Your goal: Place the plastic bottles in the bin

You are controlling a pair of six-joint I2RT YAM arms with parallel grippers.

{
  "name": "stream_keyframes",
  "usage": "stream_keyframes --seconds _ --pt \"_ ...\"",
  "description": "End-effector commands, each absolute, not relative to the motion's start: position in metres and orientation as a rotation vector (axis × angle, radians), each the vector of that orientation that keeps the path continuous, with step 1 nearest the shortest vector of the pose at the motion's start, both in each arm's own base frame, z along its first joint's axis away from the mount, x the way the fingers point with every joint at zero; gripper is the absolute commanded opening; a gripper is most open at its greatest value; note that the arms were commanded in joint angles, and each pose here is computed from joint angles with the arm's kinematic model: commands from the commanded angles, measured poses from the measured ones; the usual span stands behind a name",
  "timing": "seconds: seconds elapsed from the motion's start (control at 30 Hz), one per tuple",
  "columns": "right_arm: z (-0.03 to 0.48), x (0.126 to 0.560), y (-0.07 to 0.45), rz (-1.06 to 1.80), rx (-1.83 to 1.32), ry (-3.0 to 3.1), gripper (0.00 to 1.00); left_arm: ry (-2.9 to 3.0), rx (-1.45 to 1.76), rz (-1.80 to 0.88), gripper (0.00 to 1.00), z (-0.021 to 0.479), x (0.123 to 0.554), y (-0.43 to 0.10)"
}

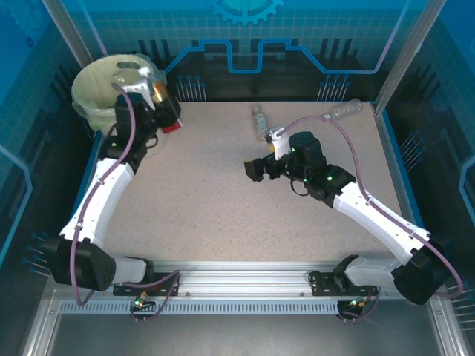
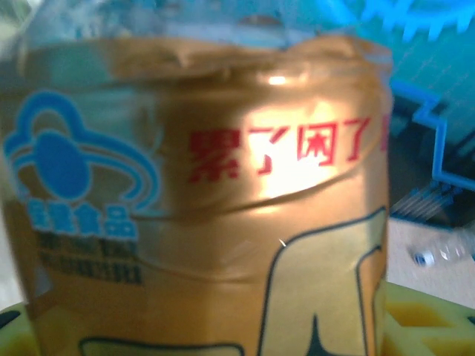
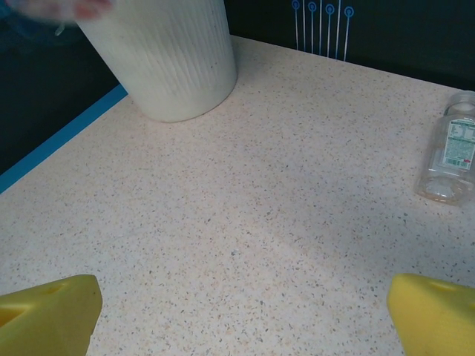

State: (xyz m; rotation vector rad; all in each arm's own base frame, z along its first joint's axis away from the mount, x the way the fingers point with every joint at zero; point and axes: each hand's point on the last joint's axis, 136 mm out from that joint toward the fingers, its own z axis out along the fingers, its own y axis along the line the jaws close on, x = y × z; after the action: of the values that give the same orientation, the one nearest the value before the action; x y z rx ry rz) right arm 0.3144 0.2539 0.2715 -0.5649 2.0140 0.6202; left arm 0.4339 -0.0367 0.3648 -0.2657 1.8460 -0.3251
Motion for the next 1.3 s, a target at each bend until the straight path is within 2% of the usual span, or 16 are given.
stream_keyframes --seconds 0.0,0.17,0.47,0.67,0.97,1.2,1.27 --pt "0.287 0.317 0.265 0.640 -0.590 1.971 1.00 1.703 -0.211 -0.170 0.50 0.424 0.429 -0.008" --pt "0.286 0.316 0.270 0.647 -0.603 1.974 1.00 1.641 -0.230 -0.030 0.49 0.459 0.444 0.032" --pt "0.290 0.314 0.268 0.637 -0.607 1.958 1.00 1.606 -0.196 -0.058 0.49 0.473 0.489 0.104" --pt "0.285 0.314 0.266 0.623 -0.607 1.975 1.00 1.635 -0.130 -0.082 0.51 0.459 0.525 0.148" --pt "0.278 0.317 0.261 0.577 -0.598 1.995 1.00 1.732 0.039 0.011 0.53 0.422 0.560 0.181" --pt "0.275 0.320 0.262 0.559 -0.609 2.010 1.00 1.775 -0.035 0.073 0.58 0.391 0.575 0.222" --pt "0.274 0.320 0.262 0.551 -0.613 2.015 1.00 1.790 -0.028 0.073 0.64 0.385 0.576 0.223"
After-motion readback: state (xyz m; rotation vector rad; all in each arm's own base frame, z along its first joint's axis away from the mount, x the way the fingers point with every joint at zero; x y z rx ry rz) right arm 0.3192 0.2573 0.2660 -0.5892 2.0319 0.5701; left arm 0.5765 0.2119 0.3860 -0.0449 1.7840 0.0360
